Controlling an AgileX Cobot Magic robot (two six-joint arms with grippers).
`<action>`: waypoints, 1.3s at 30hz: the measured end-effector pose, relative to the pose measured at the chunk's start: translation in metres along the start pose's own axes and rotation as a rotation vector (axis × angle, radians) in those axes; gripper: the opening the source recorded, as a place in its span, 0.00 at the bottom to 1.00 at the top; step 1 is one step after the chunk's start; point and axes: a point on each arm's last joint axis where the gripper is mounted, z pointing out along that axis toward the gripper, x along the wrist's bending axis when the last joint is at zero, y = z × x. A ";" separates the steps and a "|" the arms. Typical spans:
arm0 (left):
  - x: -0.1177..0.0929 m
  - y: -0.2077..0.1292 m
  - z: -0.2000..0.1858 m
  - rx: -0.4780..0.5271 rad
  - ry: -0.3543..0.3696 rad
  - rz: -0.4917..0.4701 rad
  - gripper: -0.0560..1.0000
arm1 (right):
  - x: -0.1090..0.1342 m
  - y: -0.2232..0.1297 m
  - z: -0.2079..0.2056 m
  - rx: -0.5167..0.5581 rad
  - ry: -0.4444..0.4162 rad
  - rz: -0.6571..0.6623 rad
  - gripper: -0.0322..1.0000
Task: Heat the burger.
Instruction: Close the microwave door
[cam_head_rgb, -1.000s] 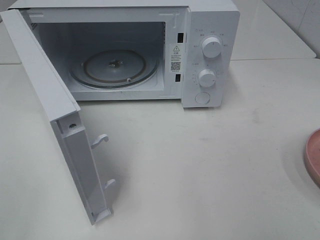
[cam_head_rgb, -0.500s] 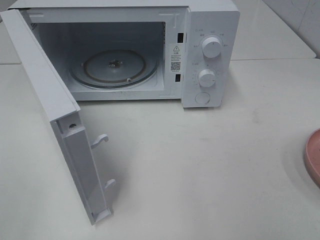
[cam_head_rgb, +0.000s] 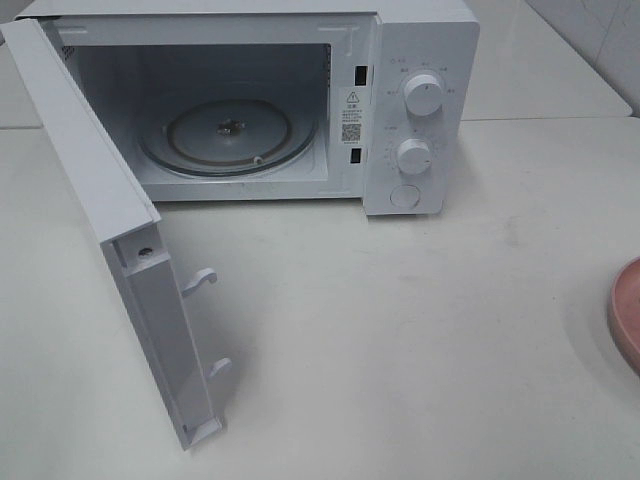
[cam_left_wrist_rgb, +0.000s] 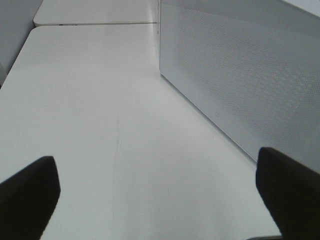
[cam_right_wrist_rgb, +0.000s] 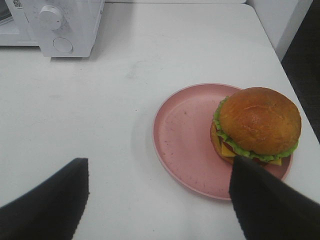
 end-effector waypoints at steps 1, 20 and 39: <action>0.000 0.000 0.000 0.000 0.000 0.000 0.99 | 0.000 0.000 0.000 0.000 0.000 0.000 0.78; 0.000 0.000 0.000 0.000 0.000 0.000 0.99 | 0.000 0.000 0.000 0.000 0.000 0.000 0.78; 0.000 0.000 0.000 -0.001 -0.003 -0.002 0.99 | 0.000 0.000 0.000 0.000 0.000 0.000 0.78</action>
